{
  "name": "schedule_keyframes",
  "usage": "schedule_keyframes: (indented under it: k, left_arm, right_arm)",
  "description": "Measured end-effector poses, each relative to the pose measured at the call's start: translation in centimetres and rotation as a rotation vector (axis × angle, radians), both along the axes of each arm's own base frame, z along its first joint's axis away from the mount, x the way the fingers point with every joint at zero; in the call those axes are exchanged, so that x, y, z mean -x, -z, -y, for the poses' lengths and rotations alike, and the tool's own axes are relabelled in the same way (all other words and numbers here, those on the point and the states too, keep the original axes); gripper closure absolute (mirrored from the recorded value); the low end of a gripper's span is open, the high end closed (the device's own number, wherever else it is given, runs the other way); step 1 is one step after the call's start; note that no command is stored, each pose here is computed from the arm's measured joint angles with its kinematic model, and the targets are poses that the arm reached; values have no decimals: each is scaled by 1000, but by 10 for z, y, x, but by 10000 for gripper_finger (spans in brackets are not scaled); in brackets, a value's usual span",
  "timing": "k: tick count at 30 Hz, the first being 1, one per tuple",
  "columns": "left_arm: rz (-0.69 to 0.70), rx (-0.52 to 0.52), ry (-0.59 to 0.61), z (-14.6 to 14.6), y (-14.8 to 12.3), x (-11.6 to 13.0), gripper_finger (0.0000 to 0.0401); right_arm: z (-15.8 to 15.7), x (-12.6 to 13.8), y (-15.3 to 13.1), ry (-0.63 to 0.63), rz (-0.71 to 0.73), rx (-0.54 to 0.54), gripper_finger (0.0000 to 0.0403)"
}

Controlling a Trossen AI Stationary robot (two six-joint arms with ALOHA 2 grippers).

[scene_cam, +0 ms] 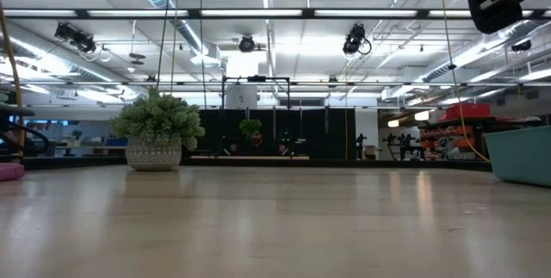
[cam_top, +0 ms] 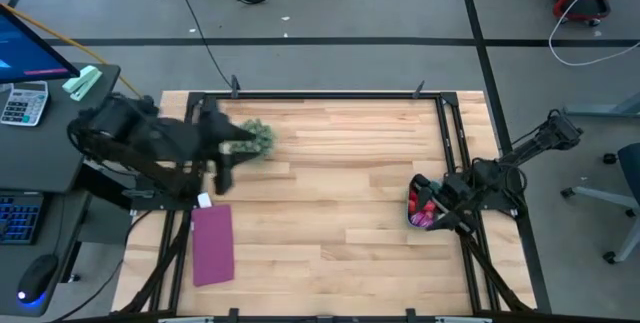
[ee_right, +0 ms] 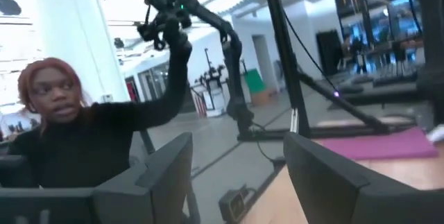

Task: Pick and placing Produce into tupperware
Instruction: Return to Home Position

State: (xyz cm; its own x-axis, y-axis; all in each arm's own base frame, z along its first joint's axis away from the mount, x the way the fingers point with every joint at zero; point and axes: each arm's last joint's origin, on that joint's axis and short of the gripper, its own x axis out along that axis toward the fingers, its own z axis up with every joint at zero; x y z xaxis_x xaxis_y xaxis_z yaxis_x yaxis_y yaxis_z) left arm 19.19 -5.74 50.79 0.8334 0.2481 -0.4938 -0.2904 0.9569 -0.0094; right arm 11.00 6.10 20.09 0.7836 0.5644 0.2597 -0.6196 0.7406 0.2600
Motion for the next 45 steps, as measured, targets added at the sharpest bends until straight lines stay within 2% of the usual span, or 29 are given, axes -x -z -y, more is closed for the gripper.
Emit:
schedule_keyframes:
  k: [5,9,13,17,22,24,27,29,35,45]
  left_arm:
    - [89,66,-88,-14,-2,57,221]
    - [103,95,-103,-20,22,77,224]
    - [104,93,-89,-13,73,67,221]
    - [148,107,-68,1,138,43,217]
    - [232,163,15,16,227,18,218]
    - [289,171,28,17,256,15,220]
    - [334,182,-13,7,287,19,223]
    - [358,173,-67,-3,294,26,224]
    - [446,130,-168,-31,283,53,219]
    - [485,124,-180,-49,278,99,224]
  right_arm:
    - [1,0,1,25,9,24,167]
    - [3,-2,-6,54,42,39,167]
    - [5,-3,-11,78,57,35,167]
    - [7,-4,-11,105,75,65,167]
    - [10,-5,-11,137,89,88,167]
    - [12,-6,-11,149,87,92,167]
    - [13,-7,-10,160,75,87,167]
    - [14,-8,-10,164,61,81,167]
    - [15,-9,-5,172,14,103,167]
    - [16,-10,-4,175,3,104,167]
